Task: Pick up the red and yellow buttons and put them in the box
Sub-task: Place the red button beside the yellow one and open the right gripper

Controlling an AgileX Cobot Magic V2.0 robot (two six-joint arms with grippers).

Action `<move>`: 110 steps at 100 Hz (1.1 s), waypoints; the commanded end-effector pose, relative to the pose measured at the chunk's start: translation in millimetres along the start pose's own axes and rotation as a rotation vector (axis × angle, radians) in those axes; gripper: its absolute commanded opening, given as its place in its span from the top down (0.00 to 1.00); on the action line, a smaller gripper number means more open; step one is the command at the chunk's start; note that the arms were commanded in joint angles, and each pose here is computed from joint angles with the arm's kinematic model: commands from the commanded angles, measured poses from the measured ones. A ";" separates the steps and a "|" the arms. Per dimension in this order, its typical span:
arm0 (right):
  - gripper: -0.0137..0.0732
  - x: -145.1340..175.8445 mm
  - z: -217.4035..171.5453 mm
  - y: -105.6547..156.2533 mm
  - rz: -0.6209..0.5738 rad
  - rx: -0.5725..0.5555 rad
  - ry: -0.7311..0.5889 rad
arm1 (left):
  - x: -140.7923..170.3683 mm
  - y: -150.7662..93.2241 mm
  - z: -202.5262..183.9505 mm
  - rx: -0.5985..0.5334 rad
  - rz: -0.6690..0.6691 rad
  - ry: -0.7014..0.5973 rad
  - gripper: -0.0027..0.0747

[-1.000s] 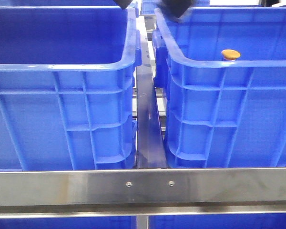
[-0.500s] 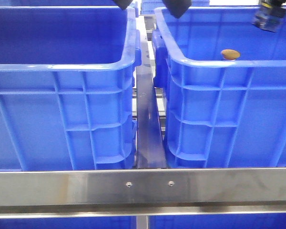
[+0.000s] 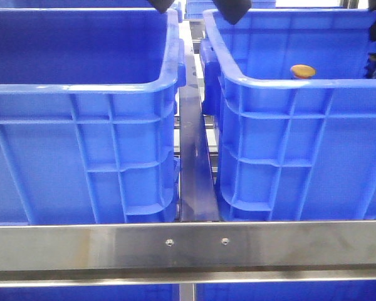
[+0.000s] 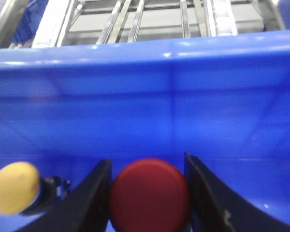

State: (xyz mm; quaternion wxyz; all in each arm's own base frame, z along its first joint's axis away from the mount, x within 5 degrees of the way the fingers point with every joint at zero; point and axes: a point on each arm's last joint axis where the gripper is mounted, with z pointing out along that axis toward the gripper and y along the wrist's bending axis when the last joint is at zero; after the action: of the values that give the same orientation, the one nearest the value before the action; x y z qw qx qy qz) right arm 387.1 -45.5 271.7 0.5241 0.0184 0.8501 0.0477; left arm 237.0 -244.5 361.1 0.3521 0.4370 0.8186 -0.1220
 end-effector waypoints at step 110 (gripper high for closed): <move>0.32 -0.9 44.7 -0.5 0.023 -0.091 0.021 | -14.7 -0.9 -20.2 -0.011 0.000 -0.119 0.07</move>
State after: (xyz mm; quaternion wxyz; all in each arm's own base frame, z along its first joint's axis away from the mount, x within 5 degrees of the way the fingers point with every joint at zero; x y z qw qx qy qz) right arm 428.6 -46.7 222.8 0.4823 0.0148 0.8718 0.0844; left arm 237.0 -244.5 361.1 0.3521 0.4370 0.8186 -0.1220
